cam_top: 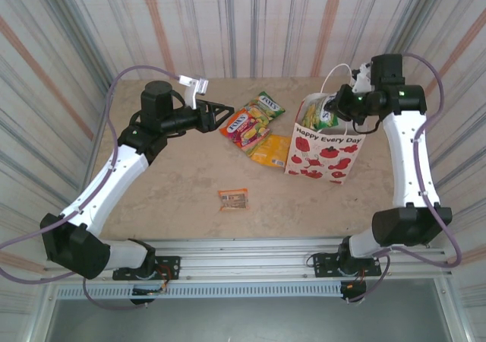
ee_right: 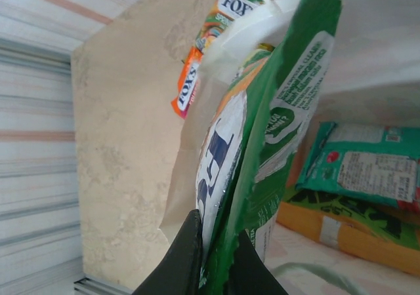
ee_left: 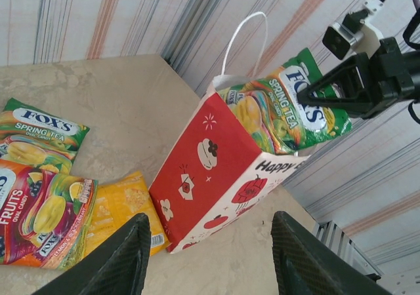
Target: Place the snacks into the paper bag
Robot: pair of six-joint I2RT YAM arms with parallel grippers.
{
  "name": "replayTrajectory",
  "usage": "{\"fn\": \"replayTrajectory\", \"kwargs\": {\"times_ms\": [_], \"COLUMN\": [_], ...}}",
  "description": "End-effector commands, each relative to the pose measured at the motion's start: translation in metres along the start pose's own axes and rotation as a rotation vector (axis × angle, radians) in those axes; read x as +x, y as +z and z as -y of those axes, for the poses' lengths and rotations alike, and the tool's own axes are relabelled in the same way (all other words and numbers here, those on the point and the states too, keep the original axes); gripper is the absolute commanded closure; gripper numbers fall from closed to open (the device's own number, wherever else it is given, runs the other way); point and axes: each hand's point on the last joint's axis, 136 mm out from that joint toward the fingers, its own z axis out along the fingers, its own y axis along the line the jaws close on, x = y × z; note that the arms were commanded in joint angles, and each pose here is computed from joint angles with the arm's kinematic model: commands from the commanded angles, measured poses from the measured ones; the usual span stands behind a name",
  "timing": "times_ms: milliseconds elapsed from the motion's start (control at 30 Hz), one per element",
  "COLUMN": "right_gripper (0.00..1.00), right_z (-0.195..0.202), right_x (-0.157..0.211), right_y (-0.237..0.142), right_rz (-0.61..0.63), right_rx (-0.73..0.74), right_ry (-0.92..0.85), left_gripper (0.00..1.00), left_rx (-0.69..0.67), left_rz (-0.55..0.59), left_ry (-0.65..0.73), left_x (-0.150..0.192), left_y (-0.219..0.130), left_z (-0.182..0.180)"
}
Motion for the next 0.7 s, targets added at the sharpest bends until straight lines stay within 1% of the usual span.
{"fn": "replayTrajectory", "kwargs": {"times_ms": [0, 100, 233, 467, 667], "right_gripper": [1.0, 1.0, 1.0, 1.0, 1.0], "right_z": [-0.032, -0.029, -0.016, 0.002, 0.029], "right_x": [-0.02, -0.026, -0.022, -0.025, -0.009], "right_y": [-0.028, -0.035, -0.044, -0.078, -0.095], "right_rz": [0.092, 0.093, 0.066, 0.14, 0.112], "right_rx": [-0.062, -0.004, 0.098, 0.154, 0.251], "right_ry": [-0.049, -0.062, -0.075, -0.063, -0.053], "left_gripper": [0.47, 0.47, 0.47, 0.48, 0.48], "left_rx": [-0.003, -0.002, -0.005, -0.006, -0.009], "left_rz": [-0.014, -0.012, -0.015, -0.023, -0.027], "left_ry": [0.013, 0.014, 0.015, 0.014, 0.013], "left_x": [0.005, 0.005, 0.007, 0.01, 0.011], "left_y": [-0.001, -0.001, -0.002, -0.001, -0.001], "left_z": [0.0, 0.0, 0.0, -0.002, -0.003]}}
